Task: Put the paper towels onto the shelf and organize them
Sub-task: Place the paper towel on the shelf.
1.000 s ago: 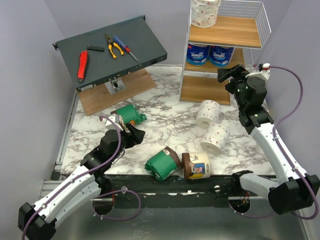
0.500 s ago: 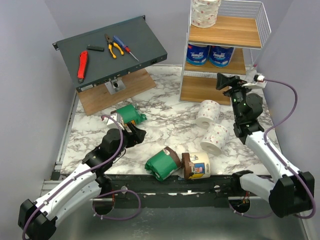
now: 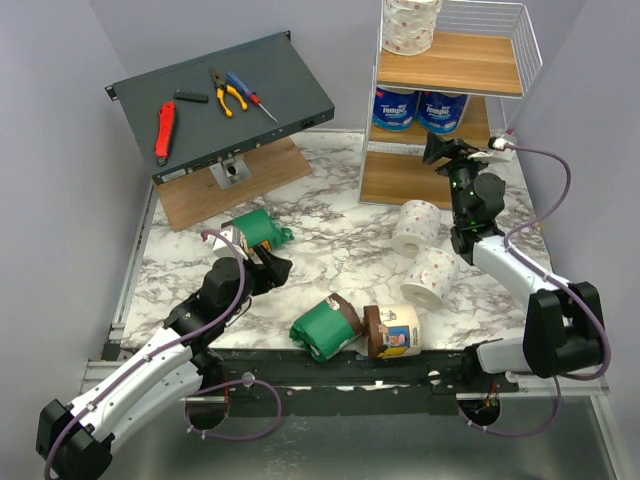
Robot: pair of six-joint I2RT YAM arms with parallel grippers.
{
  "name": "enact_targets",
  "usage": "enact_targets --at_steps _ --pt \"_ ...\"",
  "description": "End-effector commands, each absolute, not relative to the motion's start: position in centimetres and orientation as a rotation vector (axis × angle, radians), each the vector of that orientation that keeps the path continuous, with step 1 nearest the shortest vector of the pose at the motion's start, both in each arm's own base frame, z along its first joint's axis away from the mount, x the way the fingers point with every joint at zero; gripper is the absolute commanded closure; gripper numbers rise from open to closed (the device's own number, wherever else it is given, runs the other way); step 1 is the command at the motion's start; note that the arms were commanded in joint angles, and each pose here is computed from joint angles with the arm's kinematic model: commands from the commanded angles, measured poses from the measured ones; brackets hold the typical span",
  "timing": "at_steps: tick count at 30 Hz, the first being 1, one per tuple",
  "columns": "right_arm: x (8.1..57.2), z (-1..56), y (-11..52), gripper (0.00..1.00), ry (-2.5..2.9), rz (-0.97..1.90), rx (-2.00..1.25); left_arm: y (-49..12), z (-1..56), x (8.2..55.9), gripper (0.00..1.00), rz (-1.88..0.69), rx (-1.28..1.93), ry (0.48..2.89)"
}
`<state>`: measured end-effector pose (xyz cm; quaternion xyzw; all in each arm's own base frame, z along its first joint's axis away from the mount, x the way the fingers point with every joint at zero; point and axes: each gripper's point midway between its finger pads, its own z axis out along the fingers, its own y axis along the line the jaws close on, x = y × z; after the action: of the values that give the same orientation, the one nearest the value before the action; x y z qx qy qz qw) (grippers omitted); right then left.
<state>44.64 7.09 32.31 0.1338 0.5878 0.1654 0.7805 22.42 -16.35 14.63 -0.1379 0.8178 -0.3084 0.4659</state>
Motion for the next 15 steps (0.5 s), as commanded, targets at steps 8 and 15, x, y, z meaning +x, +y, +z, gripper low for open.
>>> enact_targets --at_steps 8,15 --pt "47.6 34.8 5.8 0.21 1.177 0.235 0.284 -16.6 15.7 22.5 0.24 -0.786 -0.337 1.975" --pt "49.3 34.1 5.9 0.21 1.207 0.214 0.290 -16.5 15.6 22.5 0.24 -0.785 -0.337 1.972"
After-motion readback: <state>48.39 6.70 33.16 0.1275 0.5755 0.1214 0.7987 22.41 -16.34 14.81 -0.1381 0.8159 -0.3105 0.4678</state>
